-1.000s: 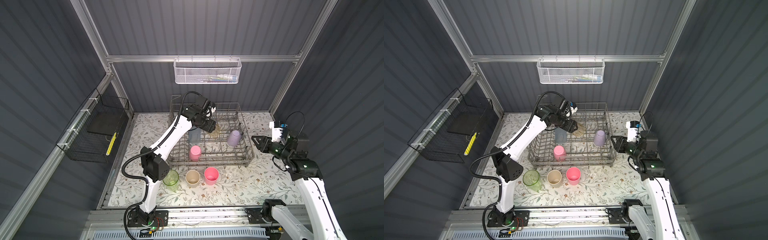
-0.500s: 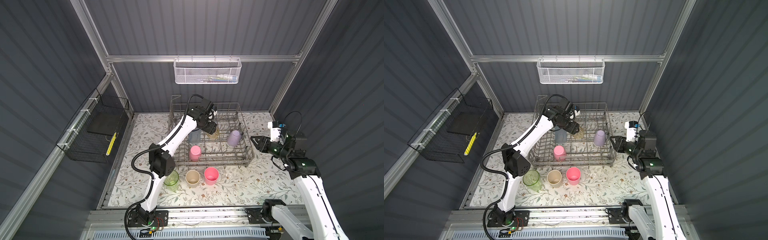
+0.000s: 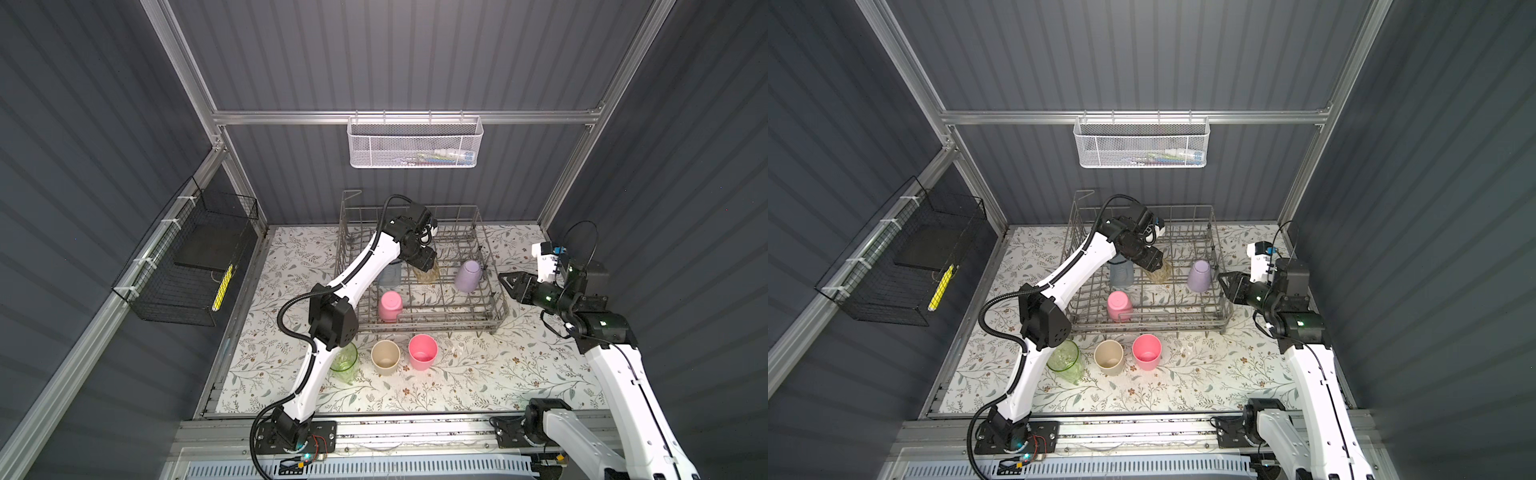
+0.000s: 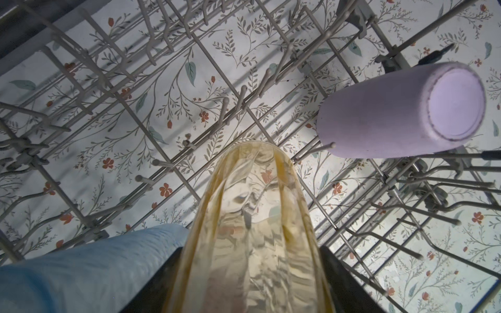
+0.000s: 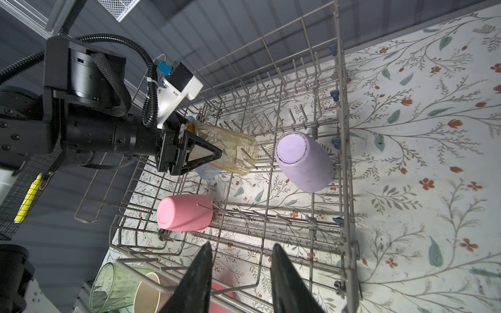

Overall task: Load cups into a dish rack
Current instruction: Place the cup upside down at the dish rack.

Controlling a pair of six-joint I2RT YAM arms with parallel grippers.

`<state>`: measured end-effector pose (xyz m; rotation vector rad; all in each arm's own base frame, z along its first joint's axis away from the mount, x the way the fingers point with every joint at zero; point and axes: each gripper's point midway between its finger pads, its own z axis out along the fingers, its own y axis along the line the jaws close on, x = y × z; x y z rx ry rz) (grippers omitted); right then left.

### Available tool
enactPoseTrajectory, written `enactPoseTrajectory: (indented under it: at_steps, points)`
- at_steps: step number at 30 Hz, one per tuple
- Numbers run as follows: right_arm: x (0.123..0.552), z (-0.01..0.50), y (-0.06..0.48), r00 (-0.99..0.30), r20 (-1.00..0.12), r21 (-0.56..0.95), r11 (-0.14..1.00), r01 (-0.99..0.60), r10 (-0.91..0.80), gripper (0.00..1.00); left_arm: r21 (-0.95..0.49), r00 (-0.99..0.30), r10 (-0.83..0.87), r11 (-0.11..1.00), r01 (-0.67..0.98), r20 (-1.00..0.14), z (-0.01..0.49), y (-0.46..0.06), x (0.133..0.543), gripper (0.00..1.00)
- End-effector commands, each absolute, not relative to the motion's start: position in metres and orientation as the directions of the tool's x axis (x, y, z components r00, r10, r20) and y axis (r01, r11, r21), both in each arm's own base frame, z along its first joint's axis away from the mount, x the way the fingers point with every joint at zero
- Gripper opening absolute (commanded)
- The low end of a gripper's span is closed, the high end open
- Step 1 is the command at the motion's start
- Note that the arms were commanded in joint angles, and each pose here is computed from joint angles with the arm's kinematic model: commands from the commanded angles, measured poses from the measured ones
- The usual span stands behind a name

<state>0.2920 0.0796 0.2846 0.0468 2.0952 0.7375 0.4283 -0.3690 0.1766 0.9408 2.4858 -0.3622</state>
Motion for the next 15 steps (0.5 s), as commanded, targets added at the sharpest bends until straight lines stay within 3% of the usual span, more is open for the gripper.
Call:
enactPoseTrajectory:
  at_steps: [1, 15]
  points:
    - [0.293, 0.288, 0.083, -0.597, -0.75, 0.517, 0.816, -0.259, 0.286, 0.38, -0.062, -0.629, 0.571, 0.712, 0.699, -0.528, 0.184, -0.375, 0.433, 0.57]
    - [0.295, 0.283, 0.085, -0.617, -0.731, 0.538, 0.803, -0.257, 0.292, 0.38, -0.07, -0.616, 0.561, 0.705, 0.705, -0.553, 0.171, -0.388, 0.444, 0.74]
